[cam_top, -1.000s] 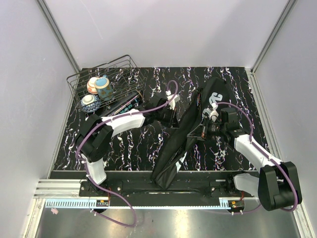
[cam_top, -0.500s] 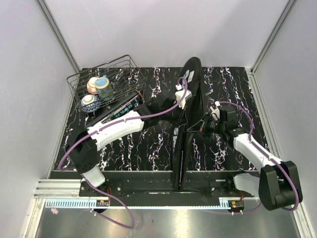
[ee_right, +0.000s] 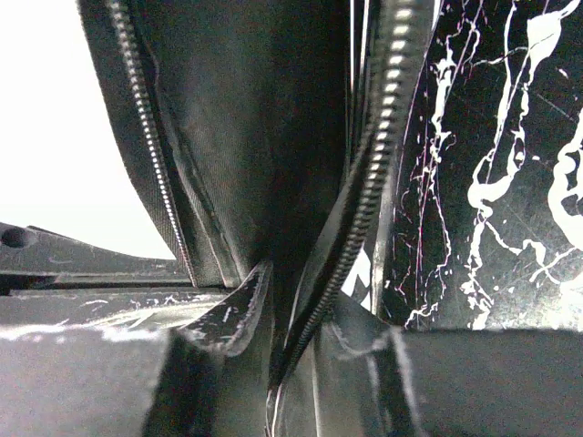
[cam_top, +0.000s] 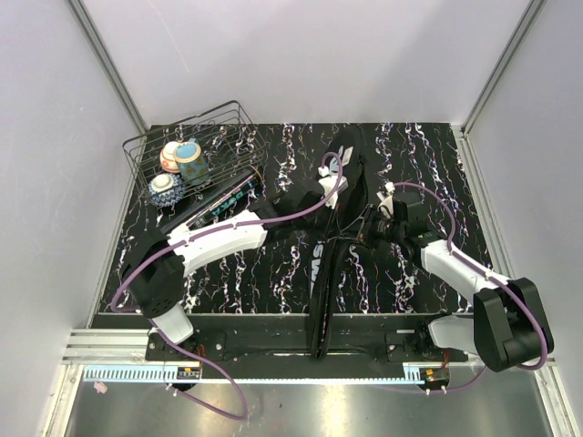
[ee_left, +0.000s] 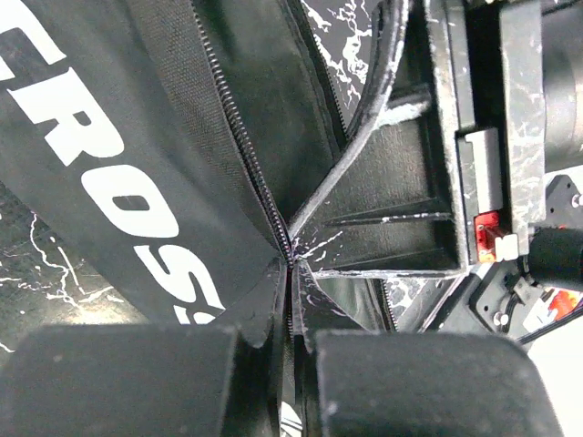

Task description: Pack up the badminton gear

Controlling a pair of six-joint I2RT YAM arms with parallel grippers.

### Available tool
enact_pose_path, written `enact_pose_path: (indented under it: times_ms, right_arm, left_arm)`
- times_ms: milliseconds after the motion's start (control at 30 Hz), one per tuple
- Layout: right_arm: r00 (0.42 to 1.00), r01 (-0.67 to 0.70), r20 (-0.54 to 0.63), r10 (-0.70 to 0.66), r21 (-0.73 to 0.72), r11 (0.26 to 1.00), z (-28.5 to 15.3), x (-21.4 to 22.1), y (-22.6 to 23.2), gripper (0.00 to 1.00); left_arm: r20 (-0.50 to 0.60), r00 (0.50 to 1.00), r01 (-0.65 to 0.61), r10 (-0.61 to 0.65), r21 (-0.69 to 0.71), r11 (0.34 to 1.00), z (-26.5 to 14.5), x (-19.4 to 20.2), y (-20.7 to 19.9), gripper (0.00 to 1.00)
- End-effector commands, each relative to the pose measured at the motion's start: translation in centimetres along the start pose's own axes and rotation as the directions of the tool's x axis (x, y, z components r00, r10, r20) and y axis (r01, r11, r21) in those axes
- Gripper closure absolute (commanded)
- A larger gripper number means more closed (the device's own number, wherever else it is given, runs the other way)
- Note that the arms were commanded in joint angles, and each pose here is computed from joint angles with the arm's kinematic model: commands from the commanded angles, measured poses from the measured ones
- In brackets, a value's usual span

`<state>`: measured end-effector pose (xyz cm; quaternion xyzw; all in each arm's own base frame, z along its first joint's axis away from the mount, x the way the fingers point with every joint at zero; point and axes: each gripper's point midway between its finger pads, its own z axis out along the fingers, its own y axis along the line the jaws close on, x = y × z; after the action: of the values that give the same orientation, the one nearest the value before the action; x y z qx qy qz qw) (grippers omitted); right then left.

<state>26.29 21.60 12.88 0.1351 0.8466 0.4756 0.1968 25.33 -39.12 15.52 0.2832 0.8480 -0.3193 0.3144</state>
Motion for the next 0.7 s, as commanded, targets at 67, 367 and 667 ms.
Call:
enact_pose_path:
  times_ms: [67,367,667]
  right_arm:
    - [0.960,0.279,0.025,-0.278,-0.093,0.956,-0.1,-0.2,3.9,0.58]
    - [0.930,0.348,0.139,-0.341,-0.028,0.937,-1.2,-1.6,5.0,0.35]
    - [0.938,0.181,0.311,-0.151,-0.069,0.981,-1.7,-5.2,7.1,0.16]
  left_arm:
    - [0.164,0.980,0.105,-0.108,0.027,0.994,-1.1,-4.1,-0.2,1.00]
    - [0.159,0.977,0.130,-0.141,0.077,0.989,-1.0,-4.0,-1.0,1.00]
    - [0.141,0.979,0.133,-0.148,0.111,0.985,-1.2,-2.2,-1.2,1.00]
